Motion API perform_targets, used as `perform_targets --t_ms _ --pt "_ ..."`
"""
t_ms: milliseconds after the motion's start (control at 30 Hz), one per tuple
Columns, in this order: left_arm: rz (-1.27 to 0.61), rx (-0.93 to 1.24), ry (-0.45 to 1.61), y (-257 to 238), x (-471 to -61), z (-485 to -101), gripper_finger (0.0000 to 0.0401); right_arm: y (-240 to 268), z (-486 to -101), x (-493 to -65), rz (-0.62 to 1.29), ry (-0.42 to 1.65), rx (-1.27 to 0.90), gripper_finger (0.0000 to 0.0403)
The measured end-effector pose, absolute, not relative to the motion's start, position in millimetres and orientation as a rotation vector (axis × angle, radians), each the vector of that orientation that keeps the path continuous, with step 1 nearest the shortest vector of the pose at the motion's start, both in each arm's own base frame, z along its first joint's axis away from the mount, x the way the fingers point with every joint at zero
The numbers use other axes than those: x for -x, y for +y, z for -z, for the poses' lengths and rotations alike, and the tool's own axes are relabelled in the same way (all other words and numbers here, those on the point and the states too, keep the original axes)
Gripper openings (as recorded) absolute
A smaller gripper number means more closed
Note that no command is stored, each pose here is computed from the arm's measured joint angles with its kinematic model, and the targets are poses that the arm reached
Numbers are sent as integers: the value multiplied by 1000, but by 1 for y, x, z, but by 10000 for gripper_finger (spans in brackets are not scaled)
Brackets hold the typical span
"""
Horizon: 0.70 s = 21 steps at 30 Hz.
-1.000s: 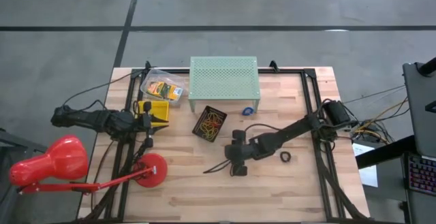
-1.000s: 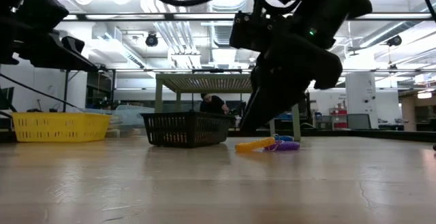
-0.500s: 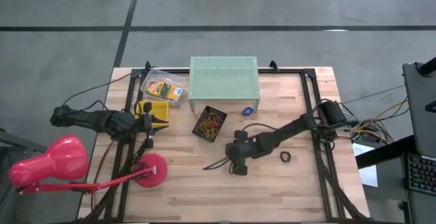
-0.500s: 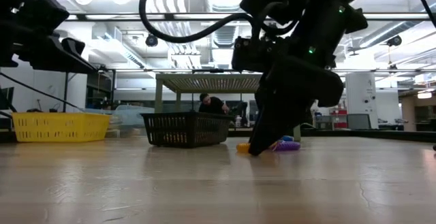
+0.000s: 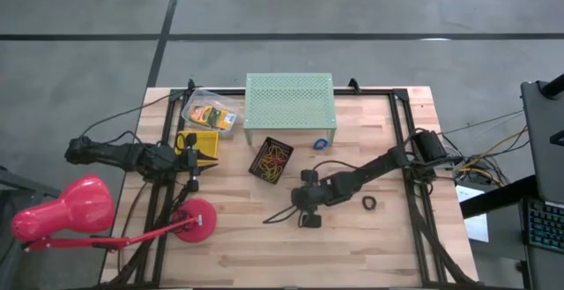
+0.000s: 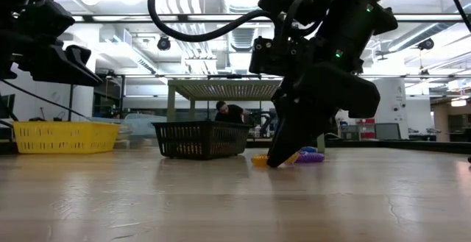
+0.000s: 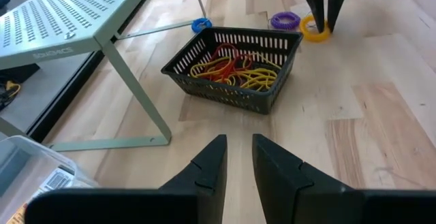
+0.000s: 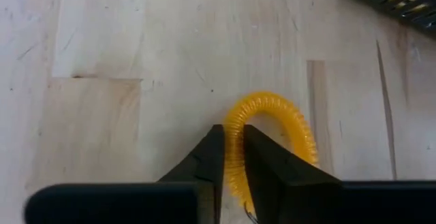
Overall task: Pick & Place Office Desk Supplies
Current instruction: Put the yellow spring rubber band into the yellow bin
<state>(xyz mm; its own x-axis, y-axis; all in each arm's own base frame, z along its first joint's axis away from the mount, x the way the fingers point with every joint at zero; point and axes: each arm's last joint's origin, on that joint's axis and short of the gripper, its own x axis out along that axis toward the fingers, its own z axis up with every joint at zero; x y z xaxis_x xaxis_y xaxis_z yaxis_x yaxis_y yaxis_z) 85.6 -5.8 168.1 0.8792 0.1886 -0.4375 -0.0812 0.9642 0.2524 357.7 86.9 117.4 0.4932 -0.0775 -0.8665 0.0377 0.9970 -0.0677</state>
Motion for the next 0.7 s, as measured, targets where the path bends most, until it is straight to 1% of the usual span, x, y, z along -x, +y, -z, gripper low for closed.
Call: perform_targets --t_ms 133,467,600,700 --pt "-142 -231 477 -6 -86 -168 73 87 -120 -360 68 1050 61 17" --pt "-142 -231 477 -6 -86 -168 73 87 -128 -365 75 1023 72 22" --pt "-142 -231 477 -6 -86 -168 73 89 -144 -373 52 938 66 22" --pt "-142 -231 477 -6 -86 -168 73 93 -155 -379 0 865 29 22"
